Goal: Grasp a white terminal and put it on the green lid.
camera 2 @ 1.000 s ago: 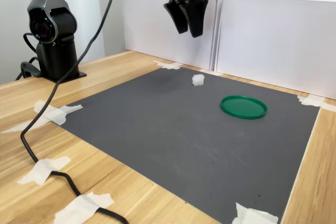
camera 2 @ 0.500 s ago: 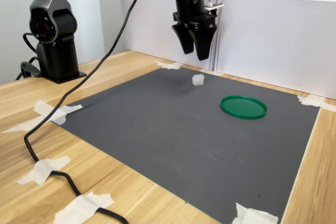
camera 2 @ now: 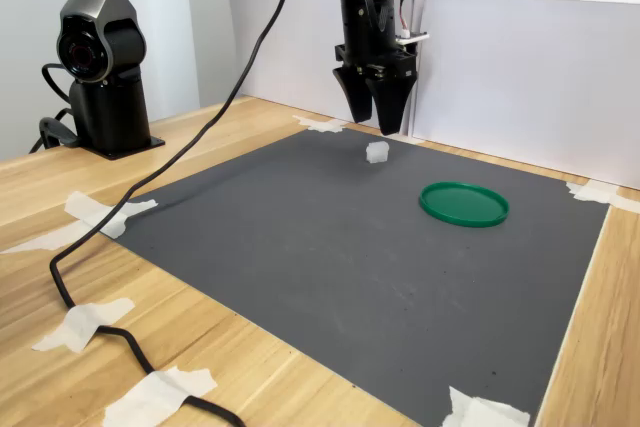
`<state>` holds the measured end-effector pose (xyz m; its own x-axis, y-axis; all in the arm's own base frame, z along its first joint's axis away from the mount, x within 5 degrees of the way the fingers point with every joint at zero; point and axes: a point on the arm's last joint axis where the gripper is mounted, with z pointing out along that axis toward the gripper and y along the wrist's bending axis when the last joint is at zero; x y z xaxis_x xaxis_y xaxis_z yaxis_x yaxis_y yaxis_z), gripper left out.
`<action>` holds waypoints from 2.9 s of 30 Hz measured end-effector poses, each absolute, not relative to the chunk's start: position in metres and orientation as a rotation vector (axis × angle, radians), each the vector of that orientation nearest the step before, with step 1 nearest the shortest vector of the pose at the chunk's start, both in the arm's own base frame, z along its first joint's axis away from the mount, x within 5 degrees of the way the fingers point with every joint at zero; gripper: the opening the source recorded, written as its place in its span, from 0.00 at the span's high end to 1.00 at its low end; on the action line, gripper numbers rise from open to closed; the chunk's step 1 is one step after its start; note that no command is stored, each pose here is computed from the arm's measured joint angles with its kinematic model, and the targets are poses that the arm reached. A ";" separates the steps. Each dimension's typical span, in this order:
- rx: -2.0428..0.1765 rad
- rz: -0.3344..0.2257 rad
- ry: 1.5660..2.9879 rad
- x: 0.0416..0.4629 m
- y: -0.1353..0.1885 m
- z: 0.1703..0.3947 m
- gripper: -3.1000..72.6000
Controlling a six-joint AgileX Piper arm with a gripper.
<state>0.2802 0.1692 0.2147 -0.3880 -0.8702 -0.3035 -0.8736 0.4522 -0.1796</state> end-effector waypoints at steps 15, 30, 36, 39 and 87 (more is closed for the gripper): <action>-1.475 0.067 2.384 0.280 0.180 0.201 0.06; -1.465 0.015 2.391 0.285 0.180 0.192 0.06; -1.473 0.015 2.405 0.286 0.181 0.186 0.06; -1.474 0.016 2.410 0.287 0.181 0.185 0.06; -1.076 -0.035 2.464 0.359 0.121 0.292 0.84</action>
<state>0.3589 0.1206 0.2924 -0.5953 -0.7023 -0.3905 -0.6908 0.6955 -0.1977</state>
